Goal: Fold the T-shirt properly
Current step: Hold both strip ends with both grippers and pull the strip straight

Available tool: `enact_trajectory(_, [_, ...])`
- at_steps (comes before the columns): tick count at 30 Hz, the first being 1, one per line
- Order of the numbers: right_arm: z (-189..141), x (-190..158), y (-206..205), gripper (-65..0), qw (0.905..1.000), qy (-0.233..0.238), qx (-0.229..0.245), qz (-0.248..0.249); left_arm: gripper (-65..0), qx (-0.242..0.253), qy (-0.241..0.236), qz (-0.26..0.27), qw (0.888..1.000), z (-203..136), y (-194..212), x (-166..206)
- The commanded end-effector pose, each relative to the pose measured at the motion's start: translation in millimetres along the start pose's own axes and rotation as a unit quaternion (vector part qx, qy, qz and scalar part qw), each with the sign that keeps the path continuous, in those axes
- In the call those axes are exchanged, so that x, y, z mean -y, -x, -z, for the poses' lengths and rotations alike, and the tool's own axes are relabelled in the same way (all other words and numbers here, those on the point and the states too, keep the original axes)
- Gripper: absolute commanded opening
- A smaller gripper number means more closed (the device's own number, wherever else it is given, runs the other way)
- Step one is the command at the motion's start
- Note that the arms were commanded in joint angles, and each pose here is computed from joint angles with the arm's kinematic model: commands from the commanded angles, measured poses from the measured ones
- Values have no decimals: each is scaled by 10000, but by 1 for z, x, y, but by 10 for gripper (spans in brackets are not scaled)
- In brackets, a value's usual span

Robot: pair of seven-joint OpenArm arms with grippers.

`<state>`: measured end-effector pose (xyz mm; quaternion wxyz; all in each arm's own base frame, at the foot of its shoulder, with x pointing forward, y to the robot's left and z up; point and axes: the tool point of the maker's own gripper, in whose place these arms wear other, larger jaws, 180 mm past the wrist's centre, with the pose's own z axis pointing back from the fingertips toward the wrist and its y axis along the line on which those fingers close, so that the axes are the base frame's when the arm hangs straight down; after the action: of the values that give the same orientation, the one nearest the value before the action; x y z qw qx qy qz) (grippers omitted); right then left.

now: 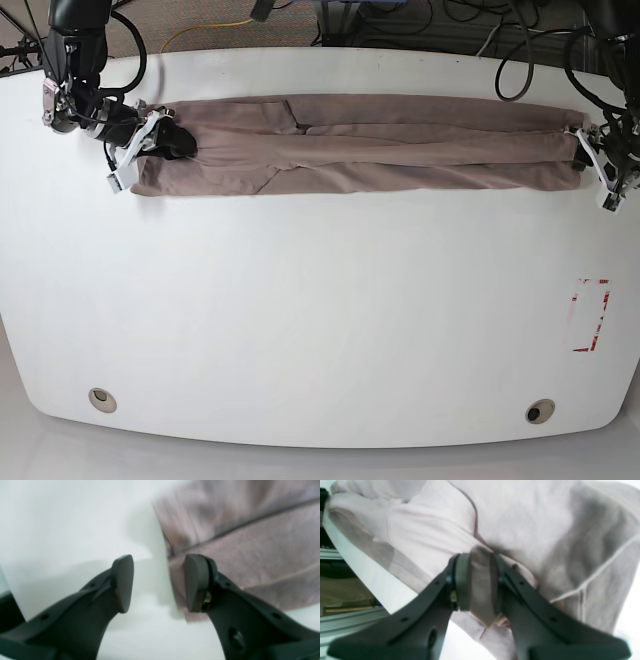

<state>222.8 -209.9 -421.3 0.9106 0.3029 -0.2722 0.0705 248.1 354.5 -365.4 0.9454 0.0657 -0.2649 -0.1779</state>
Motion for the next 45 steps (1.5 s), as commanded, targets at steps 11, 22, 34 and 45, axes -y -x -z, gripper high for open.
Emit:
enact_trajectory(11, [-15, 25, 18, -512, 9966, 503, -638, -145, -332, 708, 2, -476, 9964, -44, -35, -22])
enact_trajectory(22, [-14, 24, 19, -512, 9967, 483, -633, -135, -236, 692, 827, -1455, 9835, -17, -8, -7])
enact_trajectory(34, [-13, 24, 18, -512, 9968, 483, -626, -139, -236, 455, 1253, -2122, 9681, 6, 21, 14])
enact_trajectory(45, [-6, 17, 16, -512, 9977, 392, -539, -85, -242, 284, 1727, -1954, 9650, 22, 18, 54])
